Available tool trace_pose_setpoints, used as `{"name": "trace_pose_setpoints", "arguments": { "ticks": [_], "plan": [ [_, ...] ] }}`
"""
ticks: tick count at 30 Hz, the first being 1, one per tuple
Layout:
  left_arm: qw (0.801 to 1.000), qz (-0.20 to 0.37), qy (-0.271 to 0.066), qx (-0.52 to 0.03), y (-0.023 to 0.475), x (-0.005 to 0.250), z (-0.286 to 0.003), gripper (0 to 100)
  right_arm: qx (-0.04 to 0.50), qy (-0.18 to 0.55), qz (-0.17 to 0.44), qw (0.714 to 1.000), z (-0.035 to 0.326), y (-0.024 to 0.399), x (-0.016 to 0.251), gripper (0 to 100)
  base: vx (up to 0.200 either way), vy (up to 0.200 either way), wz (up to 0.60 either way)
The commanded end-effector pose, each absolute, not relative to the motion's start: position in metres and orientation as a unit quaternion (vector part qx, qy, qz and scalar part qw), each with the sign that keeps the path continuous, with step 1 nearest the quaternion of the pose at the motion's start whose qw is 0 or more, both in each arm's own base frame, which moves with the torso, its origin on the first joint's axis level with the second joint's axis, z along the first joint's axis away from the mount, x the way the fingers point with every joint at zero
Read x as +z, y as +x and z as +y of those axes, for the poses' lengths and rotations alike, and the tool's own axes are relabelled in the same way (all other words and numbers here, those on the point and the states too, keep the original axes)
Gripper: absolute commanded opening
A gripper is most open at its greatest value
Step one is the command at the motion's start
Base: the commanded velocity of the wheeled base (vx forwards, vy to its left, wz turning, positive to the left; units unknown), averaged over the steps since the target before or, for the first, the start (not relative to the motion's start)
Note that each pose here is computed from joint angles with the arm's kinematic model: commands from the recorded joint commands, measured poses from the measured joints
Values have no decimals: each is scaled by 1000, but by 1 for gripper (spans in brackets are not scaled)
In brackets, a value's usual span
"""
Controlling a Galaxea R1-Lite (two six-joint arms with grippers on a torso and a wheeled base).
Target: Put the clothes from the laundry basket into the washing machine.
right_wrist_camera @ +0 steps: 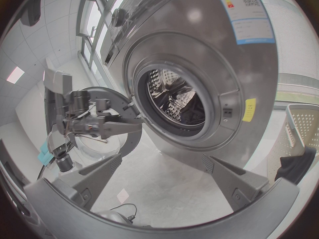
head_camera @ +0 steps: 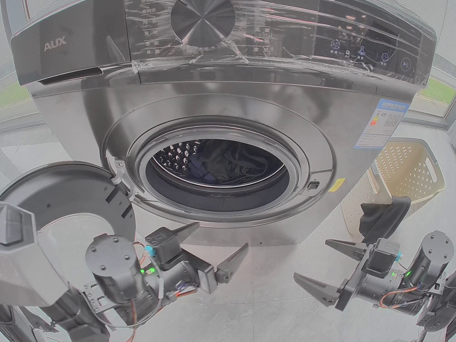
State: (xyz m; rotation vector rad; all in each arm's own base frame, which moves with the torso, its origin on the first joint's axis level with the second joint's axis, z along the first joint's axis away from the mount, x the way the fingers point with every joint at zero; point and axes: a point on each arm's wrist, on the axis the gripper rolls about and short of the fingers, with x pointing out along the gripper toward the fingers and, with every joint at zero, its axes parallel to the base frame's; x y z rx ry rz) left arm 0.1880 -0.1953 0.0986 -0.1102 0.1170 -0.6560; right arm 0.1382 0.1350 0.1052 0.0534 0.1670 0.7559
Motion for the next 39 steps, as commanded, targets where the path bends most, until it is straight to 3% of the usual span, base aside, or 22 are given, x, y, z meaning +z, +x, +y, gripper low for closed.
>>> {"name": "trace_pose_setpoints", "arguments": {
  "ticks": [1,10,14,22,27,33,39],
  "plan": [
    [942,33,-63,-328,148,121,-157,100,329,44,49,942,115,136,119,100,0,0,0],
    [956,17,-68,-285,121,129,-123,100,251,51,43,966,88,143,125,100,-111,0,0],
    [961,-18,-73,-267,113,143,-109,100,234,49,47,970,76,132,131,100,-200,0,0],
    [966,-22,-72,-246,93,153,-81,100,188,44,77,978,53,97,132,100,-200,0,0],
    [975,-11,-65,-214,74,151,-52,100,181,52,41,981,35,68,138,100,-200,0,0],
    [975,-24,-71,-210,43,145,-25,100,143,43,50,988,17,45,127,100,-200,0,0],
    [974,-17,-63,-217,9,120,-4,100,88,45,30,995,5,24,121,100,-167,0,0]
  ]
}}
